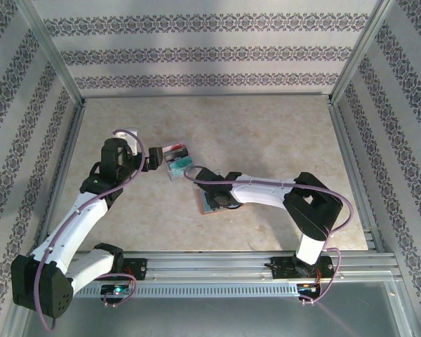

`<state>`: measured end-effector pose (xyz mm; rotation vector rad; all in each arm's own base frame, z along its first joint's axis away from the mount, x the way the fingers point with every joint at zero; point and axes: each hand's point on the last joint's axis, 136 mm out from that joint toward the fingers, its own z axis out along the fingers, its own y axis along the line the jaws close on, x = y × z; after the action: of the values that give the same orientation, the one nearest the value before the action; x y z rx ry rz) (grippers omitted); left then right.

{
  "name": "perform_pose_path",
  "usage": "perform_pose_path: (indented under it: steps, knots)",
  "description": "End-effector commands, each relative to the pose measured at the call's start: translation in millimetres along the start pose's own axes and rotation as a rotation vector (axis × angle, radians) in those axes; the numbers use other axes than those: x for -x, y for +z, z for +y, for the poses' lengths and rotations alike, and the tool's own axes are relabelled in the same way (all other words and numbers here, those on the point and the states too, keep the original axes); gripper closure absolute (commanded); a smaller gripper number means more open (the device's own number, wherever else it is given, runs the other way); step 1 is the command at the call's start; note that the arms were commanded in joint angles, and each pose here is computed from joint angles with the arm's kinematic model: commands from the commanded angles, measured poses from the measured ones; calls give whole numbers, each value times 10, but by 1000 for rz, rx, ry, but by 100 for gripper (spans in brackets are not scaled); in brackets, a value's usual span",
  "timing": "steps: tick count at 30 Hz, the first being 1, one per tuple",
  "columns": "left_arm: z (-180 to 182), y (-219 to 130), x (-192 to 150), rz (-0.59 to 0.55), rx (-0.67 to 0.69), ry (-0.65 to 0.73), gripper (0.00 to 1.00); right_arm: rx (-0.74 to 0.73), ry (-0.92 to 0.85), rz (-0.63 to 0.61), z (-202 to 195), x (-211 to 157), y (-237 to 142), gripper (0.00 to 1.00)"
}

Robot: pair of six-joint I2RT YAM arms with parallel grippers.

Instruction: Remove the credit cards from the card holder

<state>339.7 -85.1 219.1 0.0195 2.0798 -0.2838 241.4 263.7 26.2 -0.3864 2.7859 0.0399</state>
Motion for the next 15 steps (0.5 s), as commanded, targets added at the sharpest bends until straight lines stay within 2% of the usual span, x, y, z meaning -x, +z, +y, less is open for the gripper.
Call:
perform_pose_path:
  steps: [1, 7, 15]
  knots:
    - [-185, -59, -44, 15, -24, 2, 0, -72, 20, -50, -217, 65, -121, 70]
    - [-290, -34, -255, 66, -33, 14, 0, -131, 52, -67, -467, 59, -153, 67]
    - [-264, -18, -302, 78, -21, 8, 0, -143, 104, -43, -686, -70, -37, 67]
